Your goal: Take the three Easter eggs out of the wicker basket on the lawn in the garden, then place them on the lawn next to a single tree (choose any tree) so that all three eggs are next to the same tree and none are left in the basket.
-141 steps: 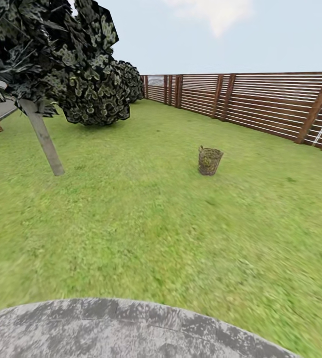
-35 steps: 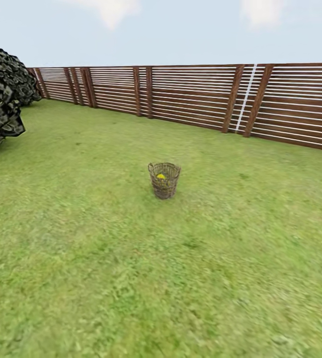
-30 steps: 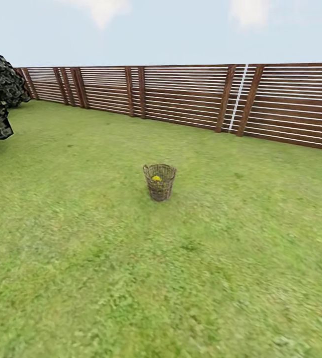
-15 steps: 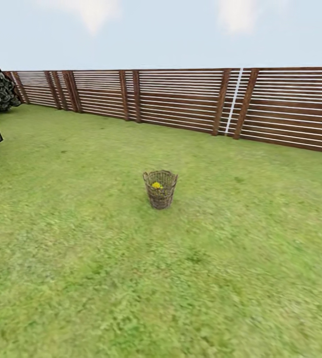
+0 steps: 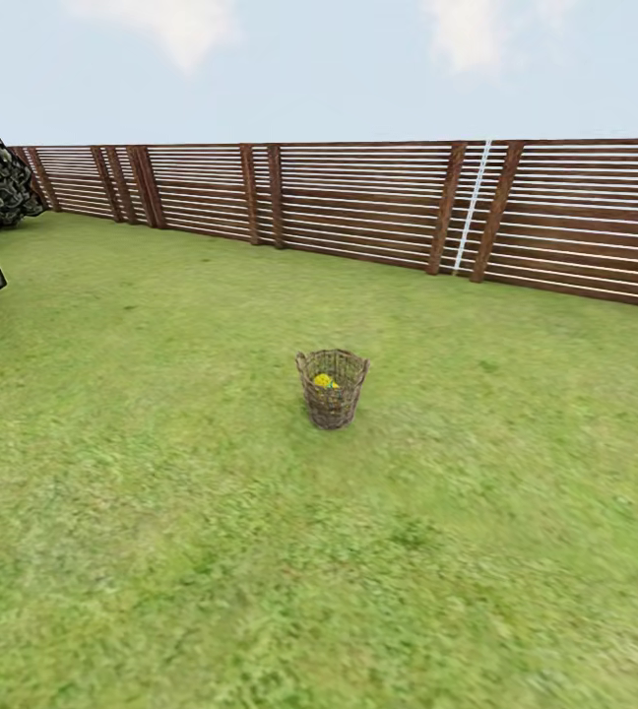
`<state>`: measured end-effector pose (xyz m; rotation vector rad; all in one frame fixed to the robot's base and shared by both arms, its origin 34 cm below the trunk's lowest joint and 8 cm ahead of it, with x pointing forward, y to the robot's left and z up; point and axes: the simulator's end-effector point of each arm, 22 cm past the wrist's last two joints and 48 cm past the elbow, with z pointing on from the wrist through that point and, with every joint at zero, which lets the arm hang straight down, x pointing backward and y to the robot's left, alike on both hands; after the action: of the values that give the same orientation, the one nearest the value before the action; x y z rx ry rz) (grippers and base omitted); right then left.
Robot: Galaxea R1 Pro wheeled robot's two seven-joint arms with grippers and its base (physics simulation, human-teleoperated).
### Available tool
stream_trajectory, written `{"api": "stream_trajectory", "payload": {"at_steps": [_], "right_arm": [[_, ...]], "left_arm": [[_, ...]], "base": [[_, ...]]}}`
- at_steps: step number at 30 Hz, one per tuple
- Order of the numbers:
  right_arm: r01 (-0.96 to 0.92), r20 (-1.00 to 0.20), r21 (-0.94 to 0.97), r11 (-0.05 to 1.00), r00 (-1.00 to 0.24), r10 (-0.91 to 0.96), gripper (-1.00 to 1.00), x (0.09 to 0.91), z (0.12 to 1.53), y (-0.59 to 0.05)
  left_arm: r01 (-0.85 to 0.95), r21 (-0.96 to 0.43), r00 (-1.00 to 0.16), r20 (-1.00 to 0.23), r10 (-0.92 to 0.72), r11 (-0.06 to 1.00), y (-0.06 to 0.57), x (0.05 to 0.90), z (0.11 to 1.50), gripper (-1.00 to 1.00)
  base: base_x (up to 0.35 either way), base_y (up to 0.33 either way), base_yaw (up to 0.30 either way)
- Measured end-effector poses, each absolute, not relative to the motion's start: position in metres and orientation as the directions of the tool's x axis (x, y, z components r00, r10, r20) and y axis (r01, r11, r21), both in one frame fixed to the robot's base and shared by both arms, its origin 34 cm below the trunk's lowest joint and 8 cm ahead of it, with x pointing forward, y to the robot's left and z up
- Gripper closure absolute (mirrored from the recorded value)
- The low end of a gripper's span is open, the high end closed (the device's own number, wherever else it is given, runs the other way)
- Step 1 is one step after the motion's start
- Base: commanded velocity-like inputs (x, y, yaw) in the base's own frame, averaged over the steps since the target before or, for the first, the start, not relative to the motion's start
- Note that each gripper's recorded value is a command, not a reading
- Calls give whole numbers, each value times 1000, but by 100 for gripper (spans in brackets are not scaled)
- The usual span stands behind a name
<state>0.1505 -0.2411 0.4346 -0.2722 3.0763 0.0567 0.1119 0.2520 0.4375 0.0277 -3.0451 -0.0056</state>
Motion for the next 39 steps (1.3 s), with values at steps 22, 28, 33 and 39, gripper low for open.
{"api": "stream_trajectory", "payload": {"at_steps": [22,28,33,39], "right_arm": [[-176,-58,32,984,-983,-174,-100,151,435,-241],[-176,-57,32,984,-983,-174,-100,151,435,-241],[-176,-57,32,984,-983,-174,-100,151,435,-241],[-176,-57,32,984,-983,-174,-100,151,435,-241]], "left_arm": [[-18,4,-995,96,-18,1000,252,112,437,-100],[-18,4,-995,96,-18,1000,252,112,437,-100],[-18,4,-995,96,-18,1000,252,112,437,-100],[-18,4,-995,96,-18,1000,252,112,437,-100]], "base": [[293,154,0],[293,162,-73],[293,211,-134],[292,228,-106]]}}
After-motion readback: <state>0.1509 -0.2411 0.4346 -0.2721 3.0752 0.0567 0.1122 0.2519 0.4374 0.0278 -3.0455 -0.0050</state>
